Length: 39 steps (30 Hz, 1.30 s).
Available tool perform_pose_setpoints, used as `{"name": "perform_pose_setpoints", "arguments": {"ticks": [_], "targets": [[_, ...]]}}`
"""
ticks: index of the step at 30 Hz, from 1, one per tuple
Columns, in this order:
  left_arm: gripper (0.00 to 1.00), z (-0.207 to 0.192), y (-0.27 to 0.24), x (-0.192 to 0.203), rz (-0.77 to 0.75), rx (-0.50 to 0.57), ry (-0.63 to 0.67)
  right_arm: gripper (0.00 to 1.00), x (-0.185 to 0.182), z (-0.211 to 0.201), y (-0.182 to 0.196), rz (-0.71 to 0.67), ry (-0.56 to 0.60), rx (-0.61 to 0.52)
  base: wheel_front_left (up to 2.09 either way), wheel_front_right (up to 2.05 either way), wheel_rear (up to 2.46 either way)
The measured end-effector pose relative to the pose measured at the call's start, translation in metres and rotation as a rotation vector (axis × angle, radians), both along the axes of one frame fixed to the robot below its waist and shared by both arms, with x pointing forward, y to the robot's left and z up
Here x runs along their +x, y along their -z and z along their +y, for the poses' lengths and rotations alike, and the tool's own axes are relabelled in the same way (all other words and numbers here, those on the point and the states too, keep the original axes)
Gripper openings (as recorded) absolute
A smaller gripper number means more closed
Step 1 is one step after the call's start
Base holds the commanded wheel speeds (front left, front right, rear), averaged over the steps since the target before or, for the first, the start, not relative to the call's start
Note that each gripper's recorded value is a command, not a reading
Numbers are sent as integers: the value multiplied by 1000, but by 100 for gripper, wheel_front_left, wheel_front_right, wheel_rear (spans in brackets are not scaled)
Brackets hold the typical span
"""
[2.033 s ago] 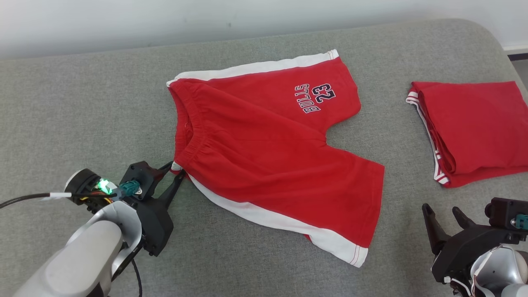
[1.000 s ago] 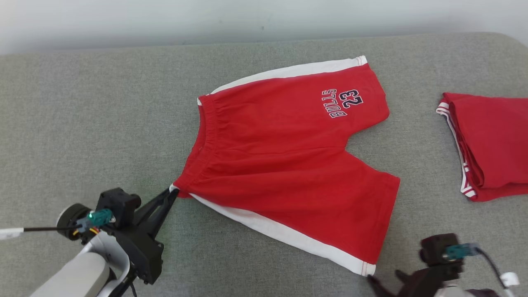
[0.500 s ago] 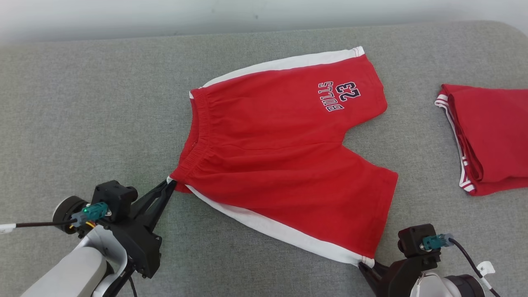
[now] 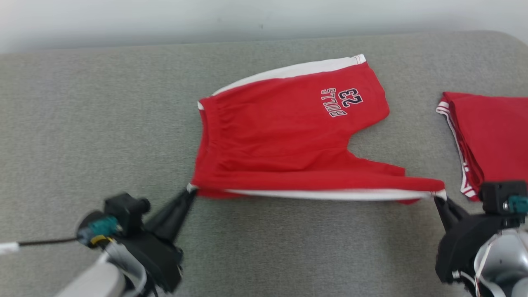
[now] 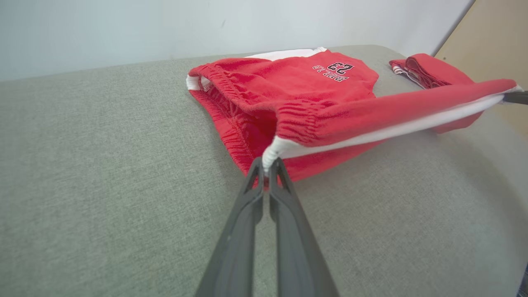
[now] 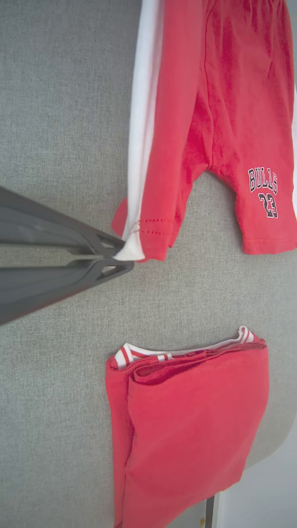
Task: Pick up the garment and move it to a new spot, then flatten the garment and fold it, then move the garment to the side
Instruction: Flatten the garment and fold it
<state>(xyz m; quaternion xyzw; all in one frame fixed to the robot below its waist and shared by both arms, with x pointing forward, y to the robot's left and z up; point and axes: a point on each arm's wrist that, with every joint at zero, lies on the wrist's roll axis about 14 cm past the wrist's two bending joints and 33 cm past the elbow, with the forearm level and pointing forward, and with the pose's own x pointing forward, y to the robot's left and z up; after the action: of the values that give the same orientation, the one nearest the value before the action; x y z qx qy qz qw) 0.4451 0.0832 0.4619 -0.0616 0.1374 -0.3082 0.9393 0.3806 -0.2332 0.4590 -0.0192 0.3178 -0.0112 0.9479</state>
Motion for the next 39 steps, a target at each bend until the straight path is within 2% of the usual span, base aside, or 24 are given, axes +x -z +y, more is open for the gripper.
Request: {"name": "perform_pose_setpoints", "arguments": {"ticks": [5, 9, 12, 16, 18, 19, 20, 21, 22, 27, 33, 35, 36, 37, 39], "targets": [[0, -14, 9, -37, 81, -30, 17, 0, -11, -1, 4, 33, 8, -10, 0, 0, 0], [0, -26, 16, -72, 166, -66, 24, 0, -19, 4, 7, 86, 12, 35, 0, 0, 0], [0, -32, 20, -84, 196, -90, 30, 0, -19, 5, 11, 107, 12, 39, 0, 0, 0], [0, -39, 31, -90, 210, -62, 53, 0, -19, 19, 37, 185, -14, 90, 0, 0, 0], [24, -39, 38, -87, 203, -36, 49, 0, -15, 22, 44, 192, -20, 99, 0, 0, 0], [24, -41, 40, -87, 200, -31, 55, 0, -14, 23, 48, 199, -21, 102, 0, 0, 0], [49, -43, 43, -89, 197, -18, 65, 0, -14, 24, 51, 197, -24, 98, 0, 0, 0], [99, -44, 45, -89, 195, -13, 64, 55, -13, 22, 52, 189, -21, 95, 0, 0, 0], [100, -44, 47, -89, 190, -2, 63, 100, -12, 21, 53, 186, -19, 92, 0, 0, 0], [100, -38, 44, -85, 121, 39, 57, 100, -10, 18, 52, 168, -14, 88, 0, 0, 0], [99, -34, 45, -87, 118, 66, 70, 100, -13, 13, 45, 157, -1, 78, 0, 0, 0], [85, -34, 46, -87, 119, 68, 73, 100, -14, 12, 43, 155, 4, 79, 0, 0, 0], [84, -35, 45, -87, 119, 67, 76, 100, -14, 13, 42, 151, 4, 78, 0, 0, 0], [70, -35, 46, -87, 119, 68, 77, 100, -14, 14, 40, 147, 4, 80, 0, 0, 0], [31, -35, 45, -86, 117, 68, 80, 100, -14, 16, 39, 147, 2, 86, 0, 0, 0]]}}
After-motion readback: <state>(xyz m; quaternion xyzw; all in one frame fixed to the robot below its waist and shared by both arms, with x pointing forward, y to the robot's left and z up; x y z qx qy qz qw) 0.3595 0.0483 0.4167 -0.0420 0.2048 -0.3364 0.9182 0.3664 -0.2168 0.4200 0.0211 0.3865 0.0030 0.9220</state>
